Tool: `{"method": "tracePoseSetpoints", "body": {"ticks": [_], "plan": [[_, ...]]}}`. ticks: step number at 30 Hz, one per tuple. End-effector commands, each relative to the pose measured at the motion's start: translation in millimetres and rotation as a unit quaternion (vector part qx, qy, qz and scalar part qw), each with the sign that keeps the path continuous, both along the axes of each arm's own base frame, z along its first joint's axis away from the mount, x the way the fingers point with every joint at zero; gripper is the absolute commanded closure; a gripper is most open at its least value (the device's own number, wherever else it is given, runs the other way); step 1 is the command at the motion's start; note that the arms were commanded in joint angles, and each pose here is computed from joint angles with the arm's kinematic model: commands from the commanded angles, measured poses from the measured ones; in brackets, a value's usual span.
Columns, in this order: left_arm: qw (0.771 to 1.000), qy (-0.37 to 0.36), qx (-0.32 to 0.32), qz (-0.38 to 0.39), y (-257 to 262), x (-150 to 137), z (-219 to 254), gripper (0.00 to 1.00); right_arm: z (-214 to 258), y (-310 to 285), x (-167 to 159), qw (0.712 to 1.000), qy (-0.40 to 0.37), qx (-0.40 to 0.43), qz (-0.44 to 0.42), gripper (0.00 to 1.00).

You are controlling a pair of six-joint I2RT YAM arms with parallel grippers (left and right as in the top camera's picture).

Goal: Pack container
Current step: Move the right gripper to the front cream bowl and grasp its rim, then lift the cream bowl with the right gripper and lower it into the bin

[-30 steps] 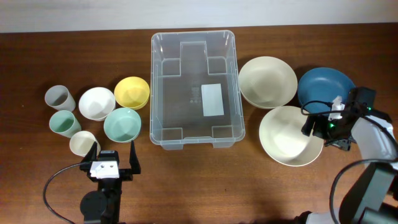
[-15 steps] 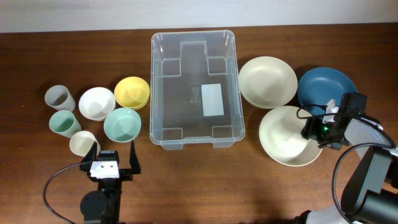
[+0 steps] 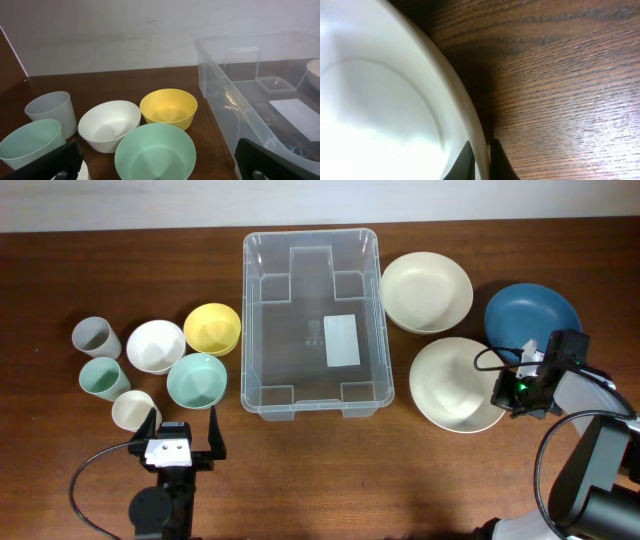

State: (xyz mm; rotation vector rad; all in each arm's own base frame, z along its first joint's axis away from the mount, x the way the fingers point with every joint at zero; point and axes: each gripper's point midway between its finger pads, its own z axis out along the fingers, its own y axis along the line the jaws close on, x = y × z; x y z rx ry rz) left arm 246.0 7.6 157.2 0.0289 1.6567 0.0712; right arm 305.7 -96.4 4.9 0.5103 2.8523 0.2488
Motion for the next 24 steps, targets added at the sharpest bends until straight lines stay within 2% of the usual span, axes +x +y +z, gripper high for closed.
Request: {"method": "tracePoseSetpoints", "body": {"ticks": [1, 5, 11, 19, 24], "plan": [[1.000, -0.001, 0.008, -0.006, -2.1, 0.1, -1.5, 0.00, -8.6, -8.6, -15.2, 0.999, 0.036, -0.026, -0.008, 0.96], [1.000, -0.001, 0.008, -0.006, -2.1, 0.1, -1.5, 0.00, 0.0, -7.8, -16.8, 0.999, 0.032, -0.028, -0.008, 0.96], [1.000, -0.001, 0.008, -0.006, -2.1, 0.1, -1.5, 0.00, 56.0, -10.1, -8.8, 0.998, -0.026, -0.049, -0.011, 0.96], [1.000, -0.001, 0.008, -0.006, -2.1, 0.1, -1.5, 0.00, 180.2, -7.5, -4.4, 0.978, -0.181, -0.093, -0.036, 0.96], [1.000, -0.001, 0.008, -0.006, -2.1, 0.1, -1.5, 0.01, 247.2, 13.4, -6.0, 0.952, -0.292, -0.088, -0.010, 0.96]]}}
